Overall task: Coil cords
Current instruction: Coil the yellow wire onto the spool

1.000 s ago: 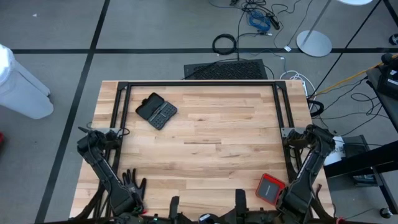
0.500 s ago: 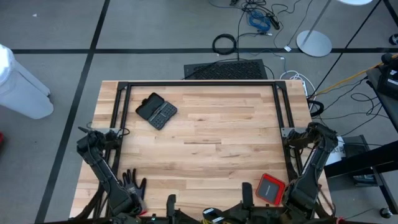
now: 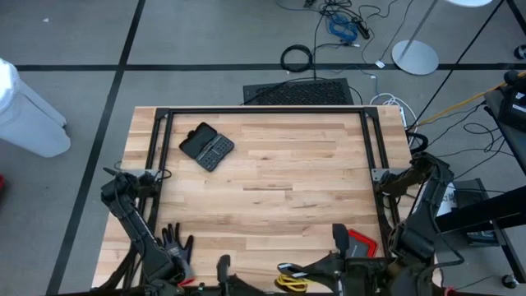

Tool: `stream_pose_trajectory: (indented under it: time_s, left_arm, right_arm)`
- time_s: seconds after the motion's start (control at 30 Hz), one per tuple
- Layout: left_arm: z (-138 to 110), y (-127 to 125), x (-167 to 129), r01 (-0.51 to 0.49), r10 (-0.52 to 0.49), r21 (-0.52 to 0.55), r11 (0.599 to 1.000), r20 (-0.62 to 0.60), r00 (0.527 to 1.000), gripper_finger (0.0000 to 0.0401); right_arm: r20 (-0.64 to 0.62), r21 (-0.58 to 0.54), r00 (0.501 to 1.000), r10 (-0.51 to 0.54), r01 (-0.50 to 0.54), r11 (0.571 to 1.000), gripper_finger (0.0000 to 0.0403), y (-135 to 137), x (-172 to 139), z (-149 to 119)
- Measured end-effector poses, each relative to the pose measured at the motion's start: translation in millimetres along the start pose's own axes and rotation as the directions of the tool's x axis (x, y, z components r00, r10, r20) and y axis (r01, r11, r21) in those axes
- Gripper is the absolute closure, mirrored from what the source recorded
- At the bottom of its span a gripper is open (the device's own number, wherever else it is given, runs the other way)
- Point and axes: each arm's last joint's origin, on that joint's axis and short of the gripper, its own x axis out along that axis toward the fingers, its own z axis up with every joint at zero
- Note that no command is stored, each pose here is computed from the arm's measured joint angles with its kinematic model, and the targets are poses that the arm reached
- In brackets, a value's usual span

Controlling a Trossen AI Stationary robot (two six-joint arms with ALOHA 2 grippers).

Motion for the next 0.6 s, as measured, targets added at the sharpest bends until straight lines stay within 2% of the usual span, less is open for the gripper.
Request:
stream_pose_trajectory:
  time_s: [0.1,0.2,0.43,0.6]
  left_arm:
    - [-1.7,-2.2,3.4,0.12,-0.116,-0.08,0.989,0.057,0.992,0.0273]
    - [-11.8,-3.3,15.8,0.23,-0.219,-0.169,0.958,0.081,0.972,0.0273]
    - [-52.0,-2.3,55.2,0.191,-0.199,-0.178,0.965,-0.03,0.98,0.0272]
    - [-63.0,3.5,67.8,0.161,-0.175,-0.198,0.967,-0.054,0.983,0.0272]
  right_arm:
    - [0.012,0.007,1.0,-0.004,0.004,1.0,0.0402,-0.9,0.4,1.8]
    - [0.036,0.011,0.999,-0.009,0.009,1.0,0.0402,-1.5,0.6,5.1]
    - [0.044,0.01,0.999,-0.005,0.004,1.0,0.0402,-0.1,-1.3,6.3]
    - [0.047,-0.032,0.999,0.002,0.0,0.999,0.0402,2.3,-4.2,6.6]
